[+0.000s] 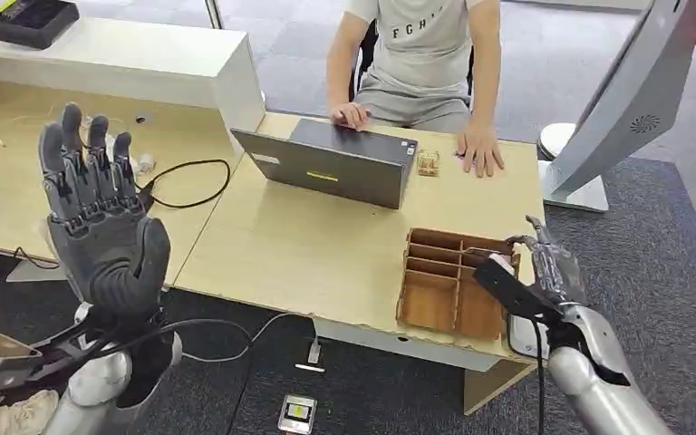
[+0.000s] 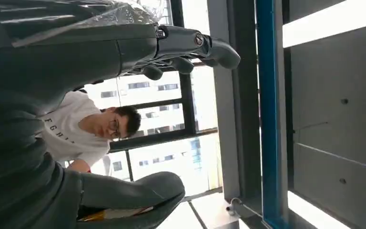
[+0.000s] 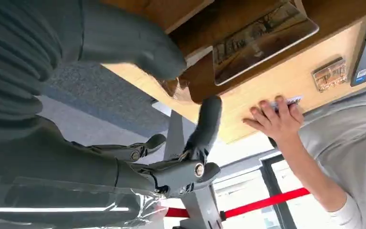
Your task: Pass the card to the sensor for recognition and then transmit it.
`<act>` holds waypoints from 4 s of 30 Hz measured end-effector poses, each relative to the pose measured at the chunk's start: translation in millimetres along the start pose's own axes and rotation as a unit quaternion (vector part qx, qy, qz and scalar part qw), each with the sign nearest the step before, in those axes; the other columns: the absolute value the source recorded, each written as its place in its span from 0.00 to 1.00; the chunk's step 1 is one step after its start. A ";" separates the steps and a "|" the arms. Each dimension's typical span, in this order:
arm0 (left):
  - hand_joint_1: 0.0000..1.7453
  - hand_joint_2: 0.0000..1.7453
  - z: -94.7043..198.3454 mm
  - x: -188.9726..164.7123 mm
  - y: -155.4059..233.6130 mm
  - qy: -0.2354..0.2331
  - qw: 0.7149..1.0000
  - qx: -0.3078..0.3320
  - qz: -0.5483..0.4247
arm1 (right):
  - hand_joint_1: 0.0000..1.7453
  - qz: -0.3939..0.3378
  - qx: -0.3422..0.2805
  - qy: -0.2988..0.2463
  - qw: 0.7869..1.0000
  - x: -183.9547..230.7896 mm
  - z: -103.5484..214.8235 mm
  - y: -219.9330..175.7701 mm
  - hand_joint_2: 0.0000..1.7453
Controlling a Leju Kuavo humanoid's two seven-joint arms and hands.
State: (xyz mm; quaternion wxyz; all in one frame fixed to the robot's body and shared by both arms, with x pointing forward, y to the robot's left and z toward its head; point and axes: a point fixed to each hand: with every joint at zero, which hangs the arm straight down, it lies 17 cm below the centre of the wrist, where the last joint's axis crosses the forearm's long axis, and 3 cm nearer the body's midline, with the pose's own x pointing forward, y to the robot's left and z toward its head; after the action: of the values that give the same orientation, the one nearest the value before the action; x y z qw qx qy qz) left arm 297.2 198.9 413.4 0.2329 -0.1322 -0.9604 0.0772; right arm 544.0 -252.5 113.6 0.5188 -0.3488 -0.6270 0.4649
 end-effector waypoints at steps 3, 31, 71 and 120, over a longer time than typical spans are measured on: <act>0.00 1.00 -0.7 -0.2 -1.7 -0.001 1.000 -0.003 0.003 | 0.40 -0.001 0.004 0.001 1.000 -1.6 3.4 3.0 1.00; 0.00 1.00 1.0 -4.4 -3.0 0.008 1.000 -0.011 0.001 | 0.00 -0.014 0.022 0.001 1.000 1.7 10.5 11.8 1.00; 0.00 1.00 4.0 14.8 1.6 -0.009 0.999 -0.007 -0.033 | 0.00 0.018 0.021 -0.016 0.999 35.5 -32.7 14.9 1.00; 0.00 1.00 2.4 16.7 5.8 -0.011 0.999 0.001 -0.034 | 1.00 0.003 0.035 -0.002 0.999 14.0 -34.8 12.1 1.00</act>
State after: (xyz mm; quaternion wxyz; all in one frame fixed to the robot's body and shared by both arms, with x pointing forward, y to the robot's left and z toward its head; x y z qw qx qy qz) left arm 283.0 209.2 417.2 0.2252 -0.0983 -0.9667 0.0711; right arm 574.3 -228.0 107.7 0.5281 -0.3315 -0.6100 0.4889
